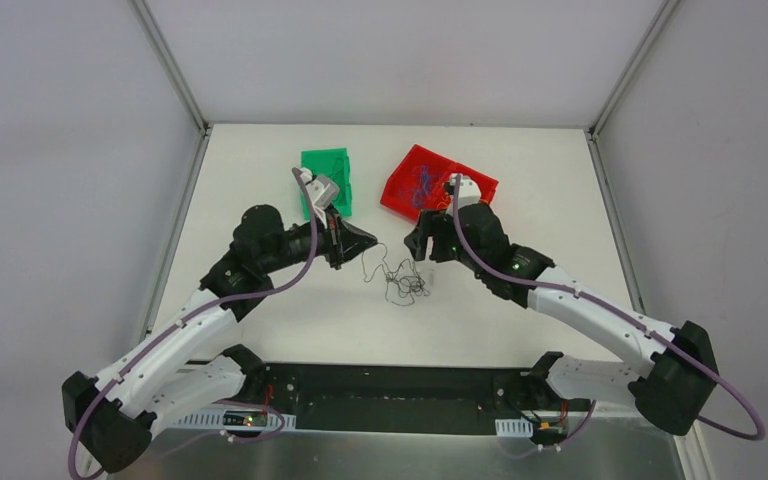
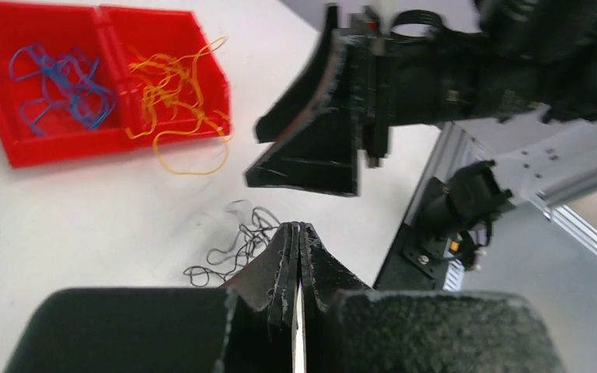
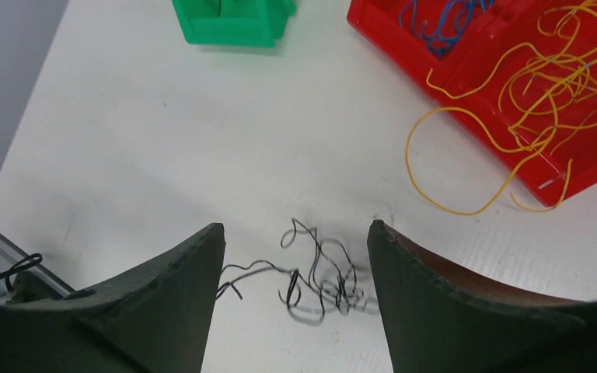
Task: Untangle the cables
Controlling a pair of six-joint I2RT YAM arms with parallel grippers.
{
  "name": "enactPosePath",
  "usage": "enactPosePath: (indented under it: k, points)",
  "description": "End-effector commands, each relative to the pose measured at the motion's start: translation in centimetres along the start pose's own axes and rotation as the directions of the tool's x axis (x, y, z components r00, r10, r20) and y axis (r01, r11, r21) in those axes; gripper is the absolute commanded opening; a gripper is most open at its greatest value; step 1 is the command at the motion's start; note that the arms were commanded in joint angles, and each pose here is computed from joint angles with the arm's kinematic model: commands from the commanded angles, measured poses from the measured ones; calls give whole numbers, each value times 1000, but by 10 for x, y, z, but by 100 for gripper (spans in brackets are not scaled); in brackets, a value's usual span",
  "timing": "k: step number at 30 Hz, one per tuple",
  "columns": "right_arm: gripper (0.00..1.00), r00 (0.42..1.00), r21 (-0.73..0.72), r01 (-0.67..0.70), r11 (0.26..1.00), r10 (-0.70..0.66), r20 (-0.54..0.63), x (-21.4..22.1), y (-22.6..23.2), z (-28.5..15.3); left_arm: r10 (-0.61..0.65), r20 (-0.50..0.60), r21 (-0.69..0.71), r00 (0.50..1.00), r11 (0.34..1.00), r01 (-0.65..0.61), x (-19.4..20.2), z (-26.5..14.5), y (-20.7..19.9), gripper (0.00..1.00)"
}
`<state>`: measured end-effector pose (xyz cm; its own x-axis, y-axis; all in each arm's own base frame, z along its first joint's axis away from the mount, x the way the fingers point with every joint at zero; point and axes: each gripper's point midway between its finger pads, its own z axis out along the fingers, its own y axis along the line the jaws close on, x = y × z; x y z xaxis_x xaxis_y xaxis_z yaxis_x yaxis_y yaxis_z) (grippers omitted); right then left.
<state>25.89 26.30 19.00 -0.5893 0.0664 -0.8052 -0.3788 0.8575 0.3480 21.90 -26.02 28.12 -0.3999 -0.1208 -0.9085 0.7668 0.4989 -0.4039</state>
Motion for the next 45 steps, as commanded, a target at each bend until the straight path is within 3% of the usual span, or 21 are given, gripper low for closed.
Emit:
enactPosePath:
  k: [1, 8, 13, 18, 30, 38, 45]
  points:
    - [72, 997, -68, 14, 998, -9, 72, -14, 12, -2, 106, 111, 140, 988, 983, -121, -34, -21, -45, 0]
    - [72, 1000, -209, 5, 978, 0, 26, 13, 30, 5, 112, 108, 93, 988, 988, -122, -32, -17, -35, 0]
    - [72, 999, -243, 17, 970, -5, 52, 17, 30, -7, 120, 104, 75, 987, 989, -128, -32, -14, -30, 0]
    - [71, 1000, -214, 5, 977, -7, -6, 40, 20, 4, 133, 123, 60, 984, 988, -141, -37, -16, -30, 0]
    - [57, 997, -182, -18, 983, 5, -72, 74, 3, 1, 156, 148, -36, 977, 988, -152, -39, -25, -15, 0]
    - [50, 996, -265, 0, 964, -25, -91, 89, 17, -8, 159, 147, -41, 976, 987, -154, -39, -26, -15, 0]
    - [44, 985, -234, 45, 971, -82, -150, 105, 22, 9, 159, 146, -44, 976, 987, -155, -39, -26, -14, 0]
